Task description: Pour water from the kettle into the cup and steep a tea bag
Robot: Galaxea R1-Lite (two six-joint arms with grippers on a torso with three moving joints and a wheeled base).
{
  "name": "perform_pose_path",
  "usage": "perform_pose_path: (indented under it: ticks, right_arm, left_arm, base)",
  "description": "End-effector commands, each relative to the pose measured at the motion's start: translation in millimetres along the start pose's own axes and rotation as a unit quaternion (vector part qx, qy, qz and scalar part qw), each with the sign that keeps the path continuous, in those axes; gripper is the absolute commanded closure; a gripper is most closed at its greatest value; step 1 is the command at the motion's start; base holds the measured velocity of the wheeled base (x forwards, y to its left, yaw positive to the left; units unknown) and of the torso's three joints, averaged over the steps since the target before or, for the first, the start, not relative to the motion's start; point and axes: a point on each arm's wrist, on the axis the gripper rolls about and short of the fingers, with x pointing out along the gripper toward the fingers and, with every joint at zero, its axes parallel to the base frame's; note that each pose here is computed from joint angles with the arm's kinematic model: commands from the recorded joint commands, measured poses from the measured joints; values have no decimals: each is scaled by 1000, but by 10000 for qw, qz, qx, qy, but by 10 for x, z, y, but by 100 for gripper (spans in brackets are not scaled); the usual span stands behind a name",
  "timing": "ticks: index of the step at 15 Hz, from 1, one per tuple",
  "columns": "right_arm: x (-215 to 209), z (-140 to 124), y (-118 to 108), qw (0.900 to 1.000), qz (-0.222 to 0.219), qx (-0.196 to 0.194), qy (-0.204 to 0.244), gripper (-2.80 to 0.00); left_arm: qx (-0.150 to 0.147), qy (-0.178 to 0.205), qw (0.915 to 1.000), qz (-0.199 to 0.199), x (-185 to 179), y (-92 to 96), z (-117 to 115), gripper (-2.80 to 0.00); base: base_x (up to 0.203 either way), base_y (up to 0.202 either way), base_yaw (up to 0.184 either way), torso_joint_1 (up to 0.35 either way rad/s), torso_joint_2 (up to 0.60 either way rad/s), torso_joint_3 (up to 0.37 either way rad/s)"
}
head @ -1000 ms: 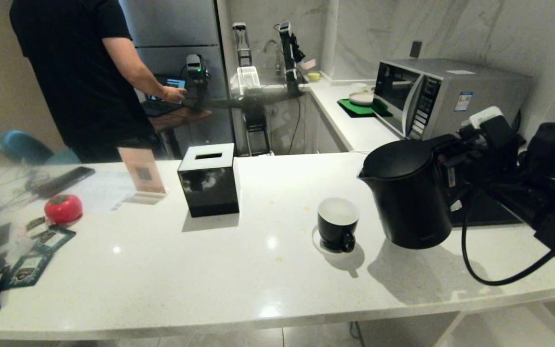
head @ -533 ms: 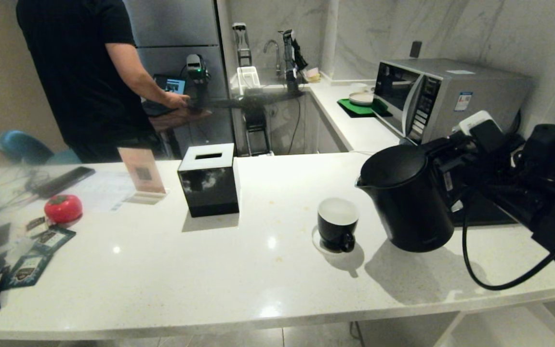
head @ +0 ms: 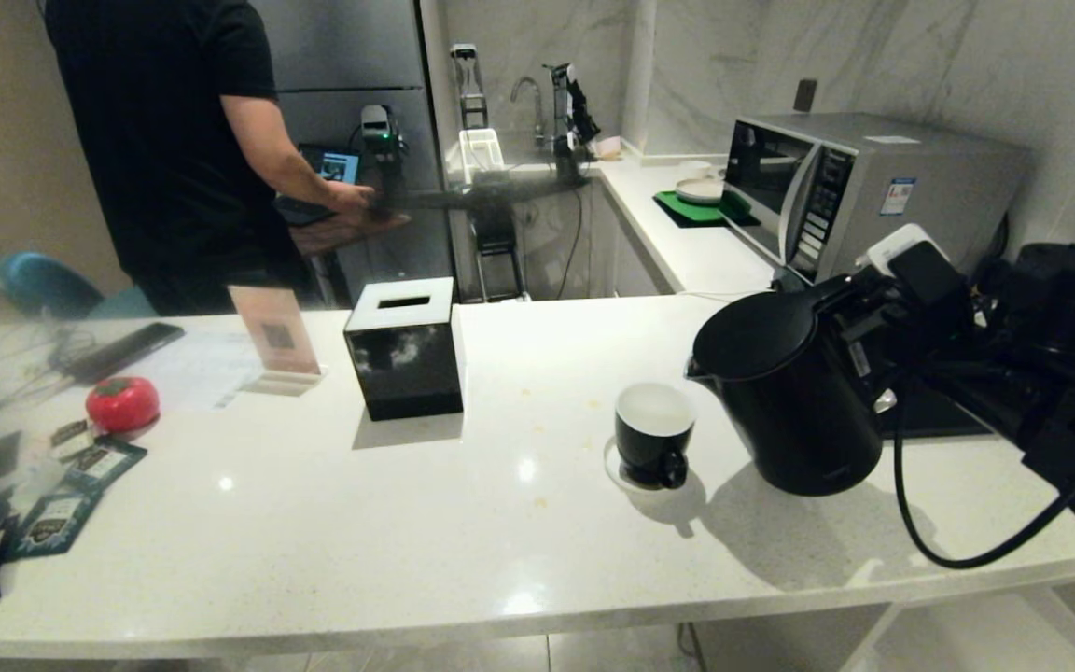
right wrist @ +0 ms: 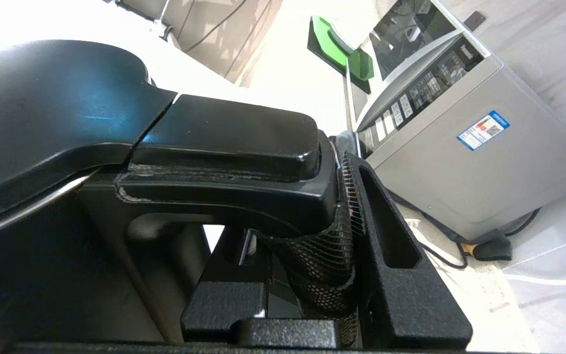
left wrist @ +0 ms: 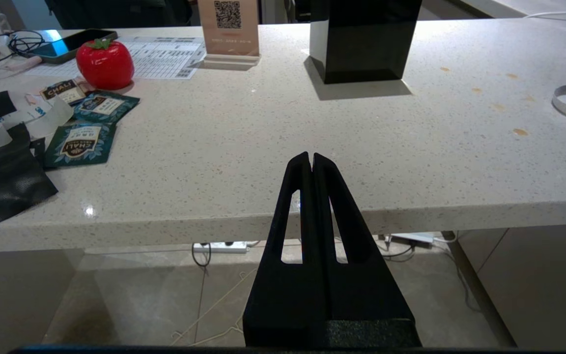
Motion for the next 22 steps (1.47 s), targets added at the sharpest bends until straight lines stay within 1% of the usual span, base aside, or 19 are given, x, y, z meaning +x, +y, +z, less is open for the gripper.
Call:
perform_pose_path:
  ticks: [1,4,10,13,18,22]
  right_arm:
    - [8,4,-1,10000,-8,-66,-11,0]
    - [36,51,-35,9997,-60,-212,-72,0]
    - [46,73,-45,9985,-55,-536,-34,0]
    - [48,84,-23,9982,-29,-589,-48,0]
    - [98,161,-69,9968,-46,-801,-71,0]
    - [115,214,-57,9959,-10,-900,-109,0]
  left_arm:
    - [-1,-1,10000,2,0,0,0,0]
    - [-1,6,10000,3,1,0,1,0]
    - [-1,6,10000,3,1,0,1,0]
    - [-1,6,10000,3,1,0,1,0]
    - [-1,6,10000,3,1,0,1,0]
    - [-1,6,10000,3,1,0,1,0]
  base:
    - [0,0,0,0,0,0]
    - [0,0,0,0,0,0]
    - [0,0,0,0,0,0]
    - [0,0,0,0,0,0]
    - [0,0,0,0,0,0]
    - [0,0,0,0,0,0]
